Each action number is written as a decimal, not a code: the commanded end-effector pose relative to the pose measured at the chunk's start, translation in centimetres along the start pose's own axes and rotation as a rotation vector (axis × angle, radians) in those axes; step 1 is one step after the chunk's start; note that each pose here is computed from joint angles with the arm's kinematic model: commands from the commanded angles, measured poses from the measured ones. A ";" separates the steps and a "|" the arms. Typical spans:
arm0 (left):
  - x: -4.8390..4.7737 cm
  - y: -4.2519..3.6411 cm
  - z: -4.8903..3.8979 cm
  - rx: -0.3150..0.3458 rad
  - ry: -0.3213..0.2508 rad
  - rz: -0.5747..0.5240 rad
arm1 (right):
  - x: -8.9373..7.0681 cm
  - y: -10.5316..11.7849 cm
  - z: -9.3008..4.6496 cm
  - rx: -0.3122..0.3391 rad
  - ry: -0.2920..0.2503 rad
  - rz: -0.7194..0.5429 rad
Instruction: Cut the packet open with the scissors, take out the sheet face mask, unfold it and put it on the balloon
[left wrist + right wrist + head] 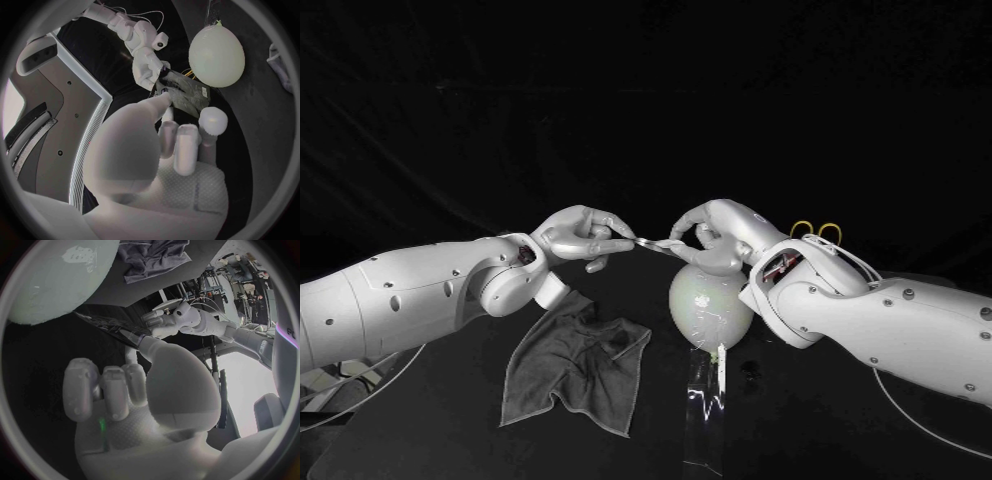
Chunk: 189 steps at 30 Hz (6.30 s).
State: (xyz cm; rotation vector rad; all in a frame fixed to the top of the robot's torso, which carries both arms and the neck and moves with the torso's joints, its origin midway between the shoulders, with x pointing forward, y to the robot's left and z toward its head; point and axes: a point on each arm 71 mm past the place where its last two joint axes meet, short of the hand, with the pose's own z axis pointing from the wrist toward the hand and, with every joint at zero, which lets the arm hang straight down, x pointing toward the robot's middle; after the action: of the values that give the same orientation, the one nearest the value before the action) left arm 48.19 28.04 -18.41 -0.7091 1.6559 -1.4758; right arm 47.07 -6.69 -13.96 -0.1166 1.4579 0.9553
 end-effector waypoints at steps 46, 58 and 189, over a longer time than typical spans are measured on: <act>0.95 -1.01 0.45 0.135 -0.072 0.224 | 0.0 0.0 -0.1 0.035 0.003 0.104; -0.45 -1.04 0.08 0.174 -0.152 0.284 | 0.1 0.0 -0.5 0.034 0.048 0.109; 2.07 1.92 1.08 0.037 0.012 0.339 | -0.9 -0.4 0.1 0.002 -0.046 0.117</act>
State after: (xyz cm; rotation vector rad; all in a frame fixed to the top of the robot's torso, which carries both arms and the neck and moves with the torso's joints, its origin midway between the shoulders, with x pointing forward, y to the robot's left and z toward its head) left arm 48.25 26.22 -20.66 -0.3757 1.6471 -1.2537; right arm 47.51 -7.32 -13.69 0.0110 1.4698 1.0537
